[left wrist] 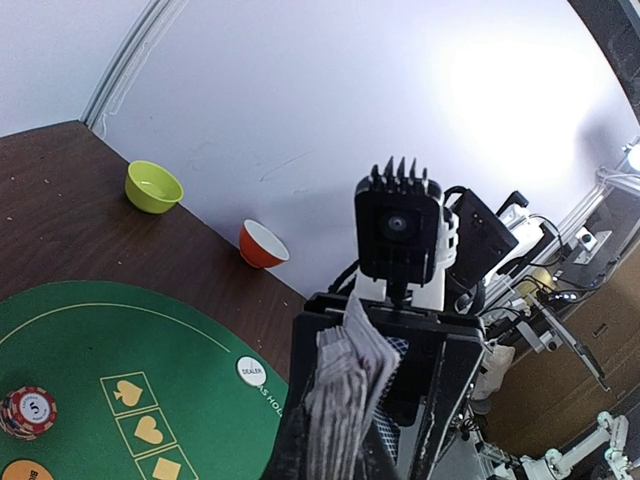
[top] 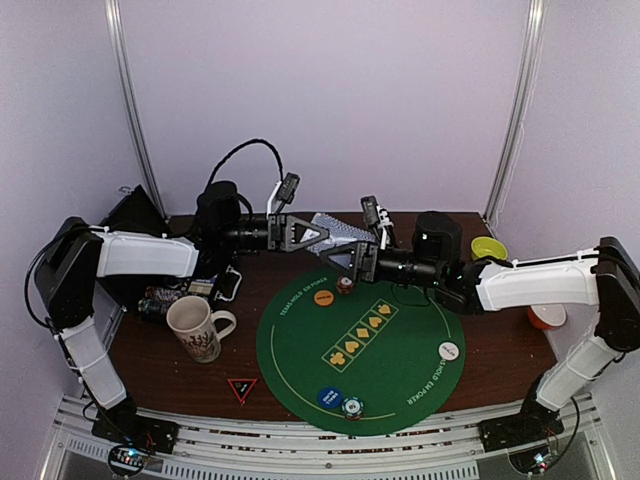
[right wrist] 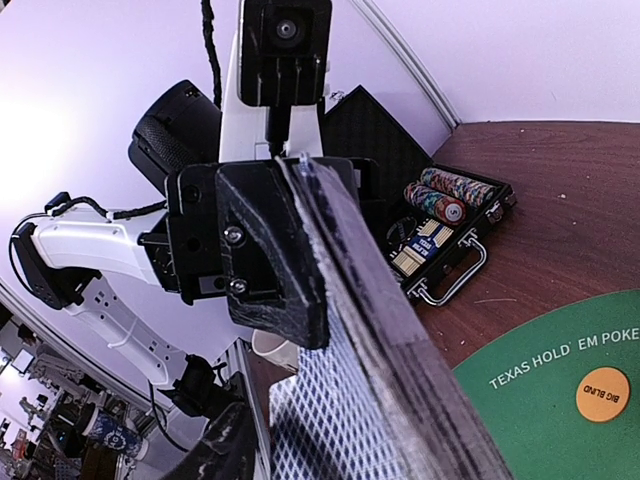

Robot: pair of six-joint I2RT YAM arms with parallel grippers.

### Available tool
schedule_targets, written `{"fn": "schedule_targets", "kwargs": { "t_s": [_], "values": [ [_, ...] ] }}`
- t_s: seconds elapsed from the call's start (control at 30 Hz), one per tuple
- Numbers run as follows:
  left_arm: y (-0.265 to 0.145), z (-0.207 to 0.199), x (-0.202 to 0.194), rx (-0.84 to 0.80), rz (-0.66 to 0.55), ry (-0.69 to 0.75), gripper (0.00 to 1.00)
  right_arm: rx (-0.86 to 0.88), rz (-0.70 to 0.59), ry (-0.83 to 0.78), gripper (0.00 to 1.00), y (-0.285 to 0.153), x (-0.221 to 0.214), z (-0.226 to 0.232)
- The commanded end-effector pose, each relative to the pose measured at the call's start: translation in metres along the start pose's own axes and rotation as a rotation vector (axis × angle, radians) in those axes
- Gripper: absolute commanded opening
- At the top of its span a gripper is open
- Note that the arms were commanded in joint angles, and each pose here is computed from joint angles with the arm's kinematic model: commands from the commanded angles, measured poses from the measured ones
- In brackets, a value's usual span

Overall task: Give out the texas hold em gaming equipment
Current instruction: Pass from the left arm to the right

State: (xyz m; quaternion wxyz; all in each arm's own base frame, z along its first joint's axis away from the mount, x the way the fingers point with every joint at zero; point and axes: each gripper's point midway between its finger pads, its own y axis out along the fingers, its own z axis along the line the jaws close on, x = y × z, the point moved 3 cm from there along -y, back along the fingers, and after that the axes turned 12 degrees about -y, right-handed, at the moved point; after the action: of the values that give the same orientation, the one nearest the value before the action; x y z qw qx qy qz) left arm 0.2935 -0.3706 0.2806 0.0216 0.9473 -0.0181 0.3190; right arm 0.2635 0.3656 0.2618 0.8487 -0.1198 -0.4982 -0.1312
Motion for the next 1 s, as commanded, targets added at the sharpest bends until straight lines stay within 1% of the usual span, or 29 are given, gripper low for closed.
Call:
{"fn": "schedule_targets", "kwargs": {
  "t_s": [0.0, 0.07, 0.2, 0.37, 0.5, 0.6, 0.67, 0.73, 0.8, 0.87, 0.9, 0.93, 0.97],
  "values": [
    [0.019, -0.026, -0.016, -0.105, 0.076, 0.04, 0.0, 0.024, -0.044, -0.041, 0.49, 0.004, 0.017, 0.011],
    [0.017, -0.025, -0.02, -0.104, 0.086, 0.031, 0.0, 0.015, -0.045, -0.042, 0.47, 0.002, 0.018, 0.01],
    [0.017, -0.022, -0.027, -0.09, 0.12, 0.015, 0.06, 0.003, -0.038, -0.041, 0.41, -0.003, 0.02, 0.006],
    [0.015, -0.018, -0.03, -0.063, 0.132, 0.015, 0.07, -0.018, -0.017, -0.031, 0.37, -0.009, 0.015, 0.002],
    [0.015, -0.012, -0.034, -0.045, 0.14, -0.001, 0.15, -0.022, -0.006, -0.025, 0.35, -0.011, 0.014, 0.002],
    [0.015, -0.01, -0.036, -0.039, 0.144, 0.0, 0.23, -0.023, 0.005, -0.022, 0.34, -0.01, 0.012, 0.001],
    [0.015, -0.008, -0.036, -0.029, 0.141, 0.001, 0.26, -0.02, 0.009, -0.02, 0.28, -0.01, 0.011, 0.001],
    [0.016, -0.007, -0.037, -0.025, 0.144, 0.002, 0.26, -0.018, 0.013, -0.02, 0.23, -0.009, 0.011, 0.001],
    [0.015, -0.007, -0.037, -0.021, 0.143, 0.008, 0.26, -0.024, 0.035, -0.009, 0.21, -0.007, 0.006, -0.001],
    [0.015, -0.007, -0.037, -0.022, 0.144, 0.012, 0.26, -0.025, 0.056, -0.001, 0.16, -0.007, 0.002, -0.002],
    [0.015, -0.007, -0.037, -0.021, 0.143, 0.014, 0.27, -0.026, 0.072, 0.004, 0.11, -0.007, -0.002, -0.003],
    [0.015, -0.007, -0.038, -0.02, 0.145, 0.015, 0.29, -0.033, 0.093, 0.006, 0.05, -0.008, -0.006, -0.004],
    [0.014, -0.006, -0.038, -0.016, 0.146, 0.014, 0.32, -0.043, 0.115, 0.007, 0.0, -0.009, -0.01, -0.006]
  ]
}}
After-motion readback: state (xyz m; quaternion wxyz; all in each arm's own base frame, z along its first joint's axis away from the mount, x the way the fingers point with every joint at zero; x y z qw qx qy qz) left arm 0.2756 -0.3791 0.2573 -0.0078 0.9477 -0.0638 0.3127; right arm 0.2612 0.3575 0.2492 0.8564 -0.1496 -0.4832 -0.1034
